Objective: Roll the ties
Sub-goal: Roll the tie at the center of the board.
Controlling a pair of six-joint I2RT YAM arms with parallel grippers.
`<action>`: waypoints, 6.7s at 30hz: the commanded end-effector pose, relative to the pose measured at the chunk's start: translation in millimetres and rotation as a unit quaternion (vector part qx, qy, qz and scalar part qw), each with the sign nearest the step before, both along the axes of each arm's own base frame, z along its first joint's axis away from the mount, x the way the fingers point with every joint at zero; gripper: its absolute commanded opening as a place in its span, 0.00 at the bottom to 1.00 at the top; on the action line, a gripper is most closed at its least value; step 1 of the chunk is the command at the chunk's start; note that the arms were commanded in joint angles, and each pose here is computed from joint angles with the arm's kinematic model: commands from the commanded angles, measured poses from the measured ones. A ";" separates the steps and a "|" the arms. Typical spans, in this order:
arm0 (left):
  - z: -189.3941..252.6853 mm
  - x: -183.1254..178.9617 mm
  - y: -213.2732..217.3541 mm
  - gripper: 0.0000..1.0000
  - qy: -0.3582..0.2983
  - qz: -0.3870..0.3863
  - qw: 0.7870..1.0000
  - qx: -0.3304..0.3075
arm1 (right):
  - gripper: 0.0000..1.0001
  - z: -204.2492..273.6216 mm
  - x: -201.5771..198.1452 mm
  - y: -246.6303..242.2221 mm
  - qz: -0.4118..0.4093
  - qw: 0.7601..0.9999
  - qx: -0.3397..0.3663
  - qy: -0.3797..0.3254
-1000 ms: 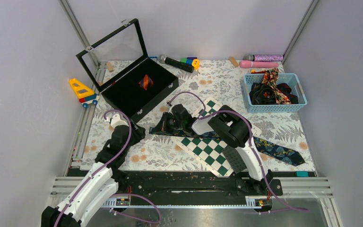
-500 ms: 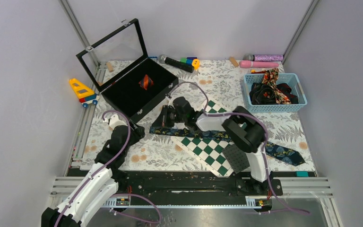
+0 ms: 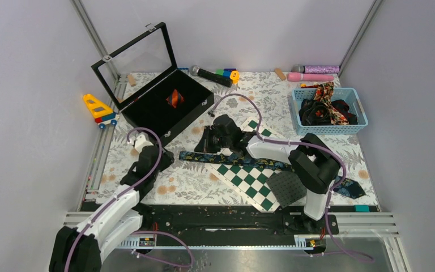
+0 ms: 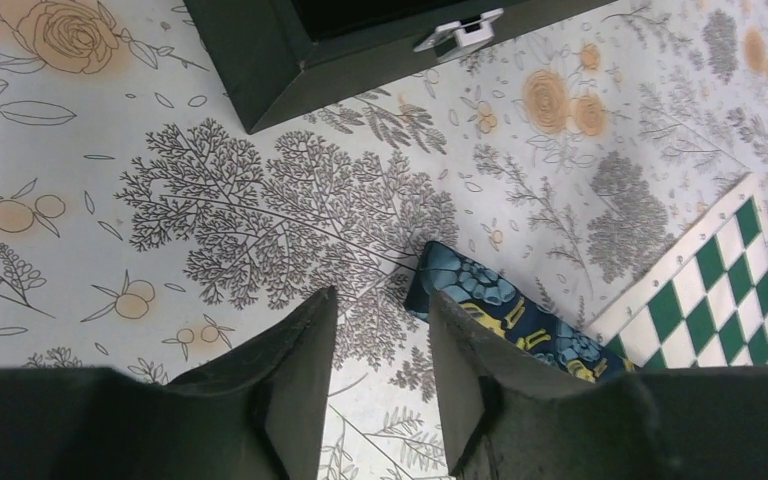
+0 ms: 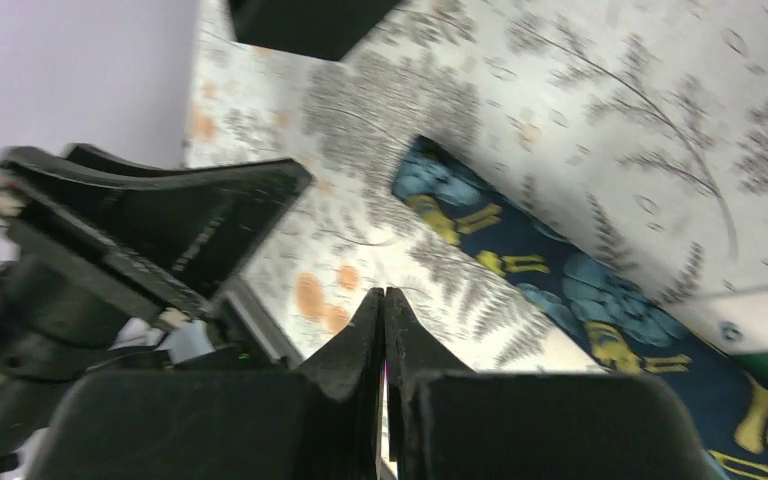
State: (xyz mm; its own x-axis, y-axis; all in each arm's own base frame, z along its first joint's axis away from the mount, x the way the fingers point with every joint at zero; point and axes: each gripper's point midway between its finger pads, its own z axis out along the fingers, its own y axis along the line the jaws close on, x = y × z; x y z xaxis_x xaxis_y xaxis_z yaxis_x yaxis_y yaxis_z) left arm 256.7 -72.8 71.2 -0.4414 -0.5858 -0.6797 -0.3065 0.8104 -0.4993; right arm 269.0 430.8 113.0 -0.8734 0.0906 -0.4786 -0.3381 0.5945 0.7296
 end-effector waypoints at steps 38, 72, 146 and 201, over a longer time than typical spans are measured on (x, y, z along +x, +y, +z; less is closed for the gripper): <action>-36.9 46.5 -22.5 0.00 0.039 -0.056 0.996 -0.055 | 0.00 -98.0 6.4 3.4 0.015 0.988 -0.133 0.071; -3.9 46.3 -50.3 0.00 0.006 -0.106 0.986 -0.125 | 0.00 -98.3 5.1 0.0 0.011 0.988 -0.136 0.072; -2.8 21.4 -128.5 0.00 -0.002 -0.177 0.944 -0.279 | 0.00 -50.3 14.7 -10.2 -0.054 0.996 -0.046 0.059; -5.5 44.0 -137.7 0.00 -0.001 -0.172 0.943 -0.286 | 0.34 -54.1 1.2 -35.6 -0.065 0.993 -0.046 0.092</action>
State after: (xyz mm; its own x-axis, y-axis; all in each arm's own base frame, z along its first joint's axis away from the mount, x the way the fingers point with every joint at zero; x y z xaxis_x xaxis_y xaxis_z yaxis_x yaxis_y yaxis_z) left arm 287.2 -203.3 44.0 -0.6907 -0.6740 -0.2622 -0.1500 0.4882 -0.8598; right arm 255.2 386.5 40.2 -0.9444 0.1429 -0.2960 -0.1048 0.7227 0.6832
